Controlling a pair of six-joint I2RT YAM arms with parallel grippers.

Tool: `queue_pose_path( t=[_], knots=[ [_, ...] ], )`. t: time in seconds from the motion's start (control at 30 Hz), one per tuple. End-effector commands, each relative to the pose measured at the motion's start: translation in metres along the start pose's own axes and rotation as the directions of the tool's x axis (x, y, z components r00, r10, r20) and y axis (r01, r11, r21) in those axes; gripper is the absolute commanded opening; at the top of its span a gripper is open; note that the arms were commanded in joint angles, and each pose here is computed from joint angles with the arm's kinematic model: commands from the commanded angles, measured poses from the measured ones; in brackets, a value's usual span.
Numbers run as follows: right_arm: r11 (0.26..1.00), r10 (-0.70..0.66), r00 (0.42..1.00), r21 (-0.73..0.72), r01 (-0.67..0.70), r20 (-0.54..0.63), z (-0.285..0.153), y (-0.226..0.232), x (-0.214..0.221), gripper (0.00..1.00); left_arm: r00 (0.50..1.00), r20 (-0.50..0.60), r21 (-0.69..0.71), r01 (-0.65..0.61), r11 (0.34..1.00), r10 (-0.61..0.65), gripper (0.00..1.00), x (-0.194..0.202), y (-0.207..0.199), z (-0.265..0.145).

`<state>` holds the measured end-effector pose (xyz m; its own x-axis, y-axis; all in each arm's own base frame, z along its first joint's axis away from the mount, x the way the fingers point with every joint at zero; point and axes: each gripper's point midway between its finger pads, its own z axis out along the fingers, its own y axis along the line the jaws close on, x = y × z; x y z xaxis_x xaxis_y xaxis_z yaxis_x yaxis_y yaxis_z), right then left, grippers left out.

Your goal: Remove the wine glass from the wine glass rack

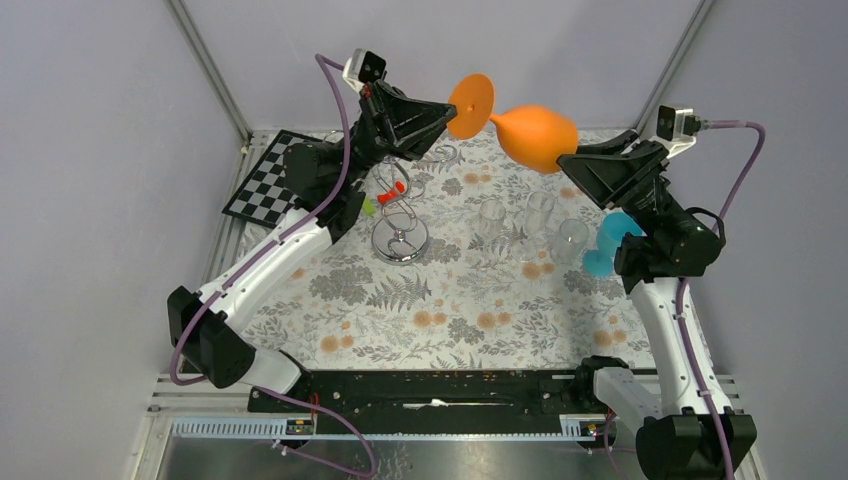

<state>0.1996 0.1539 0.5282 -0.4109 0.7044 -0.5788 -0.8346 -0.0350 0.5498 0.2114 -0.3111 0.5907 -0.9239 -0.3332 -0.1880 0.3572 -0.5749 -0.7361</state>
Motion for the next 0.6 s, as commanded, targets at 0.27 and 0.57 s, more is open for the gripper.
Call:
queue_pose_path(
  t=[0.27, 0.57],
  knots=[
    [0.981, -0.083, 0.996, -0.178, 0.074, -0.043, 0.003, 0.05, 0.011, 0.18, 1.0, 0.005, 0.111, 0.008, 0.994, -0.009, 0.0, 0.007, -0.026, -0.007],
    [0.982, -0.079, 0.997, -0.173, 0.074, -0.017, 0.003, 0.048, 0.007, 0.0, 0.999, 0.042, 0.077, 0.008, 0.997, -0.012, 0.48, 0.001, -0.015, -0.011]
  ],
)
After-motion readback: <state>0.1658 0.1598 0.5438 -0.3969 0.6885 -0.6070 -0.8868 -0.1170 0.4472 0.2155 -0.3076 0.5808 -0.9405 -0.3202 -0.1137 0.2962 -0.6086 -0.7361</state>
